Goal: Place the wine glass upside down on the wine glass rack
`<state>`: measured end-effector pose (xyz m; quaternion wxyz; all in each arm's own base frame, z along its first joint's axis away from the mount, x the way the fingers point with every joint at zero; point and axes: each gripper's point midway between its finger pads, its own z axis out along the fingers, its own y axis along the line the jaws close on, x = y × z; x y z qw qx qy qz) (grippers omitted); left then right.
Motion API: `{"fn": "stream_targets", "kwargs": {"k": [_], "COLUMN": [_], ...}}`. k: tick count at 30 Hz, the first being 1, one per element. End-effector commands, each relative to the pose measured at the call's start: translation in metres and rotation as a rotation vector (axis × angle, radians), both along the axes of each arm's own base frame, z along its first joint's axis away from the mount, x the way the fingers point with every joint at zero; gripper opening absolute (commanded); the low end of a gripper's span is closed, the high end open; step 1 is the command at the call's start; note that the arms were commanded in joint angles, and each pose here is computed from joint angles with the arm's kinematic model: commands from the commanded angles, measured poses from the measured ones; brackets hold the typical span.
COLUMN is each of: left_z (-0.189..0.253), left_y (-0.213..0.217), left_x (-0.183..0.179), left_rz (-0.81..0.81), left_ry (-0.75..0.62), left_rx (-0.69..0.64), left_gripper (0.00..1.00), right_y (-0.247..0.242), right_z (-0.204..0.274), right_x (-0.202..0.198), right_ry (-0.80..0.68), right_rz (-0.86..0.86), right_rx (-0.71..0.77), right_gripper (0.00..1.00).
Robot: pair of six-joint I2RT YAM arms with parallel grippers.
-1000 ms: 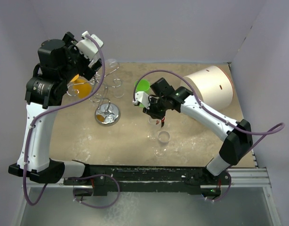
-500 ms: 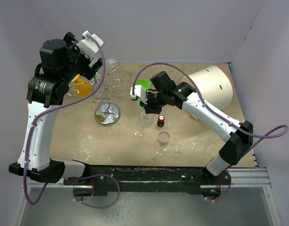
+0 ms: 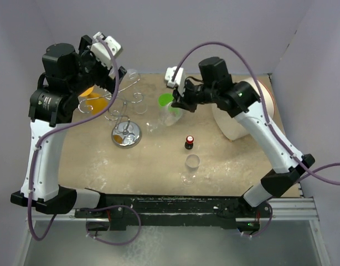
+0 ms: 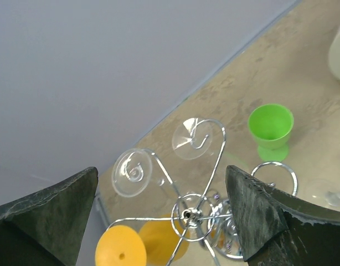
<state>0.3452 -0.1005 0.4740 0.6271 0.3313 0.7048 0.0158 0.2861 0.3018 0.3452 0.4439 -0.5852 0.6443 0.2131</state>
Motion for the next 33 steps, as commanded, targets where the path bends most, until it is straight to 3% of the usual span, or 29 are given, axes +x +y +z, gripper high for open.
{"fn": "stream_targets", "kwargs": {"k": [1,7,12,17,21,27,33], "left_z": [0.029,0.042,0.048,0.048,0.043,0.028,0.018], "left_y": [-0.029,-0.056,-0.069,-0.078,-0.090,-0.108,-0.107], "left_x": [-0.014,-0.020,-0.019,-0.005,0.005,0.019,0.036], "left_rz": [-0.149,-0.267,-0.316,-0.315,-0.326,-0.378,-0.313], "left_ry": [-0.025,0.037,0.086,0.122,0.205,0.304,0.334], "left_rx": [-0.146,-0.317,-0.421,-0.507,-0.609,-0.691,-0.731], "left_gripper": [0.99,0.99,0.99,0.99,0.94,0.86,0.79], "right_y": [-0.032,-0.087,-0.094,-0.083,-0.079,-0.066,-0.067], "right_z": [0.080,0.125,0.155,0.195,0.220,0.239,0.248], "right_x": [0.001,0.040,0.053,0.065,0.070,0.062,0.054], "right_ry": [-0.064,-0.207,-0.252,-0.285,-0.342,-0.318,-0.306], "right_rz": [-0.079,-0.359,-0.447,-0.461,-0.453,-0.387,-0.377], "right_rx": [0.177,0.226,0.279,0.425,0.511,0.586,0.621], "right_gripper": [0.00,0.00,0.00,0.00,0.00,0.00,0.00]}}
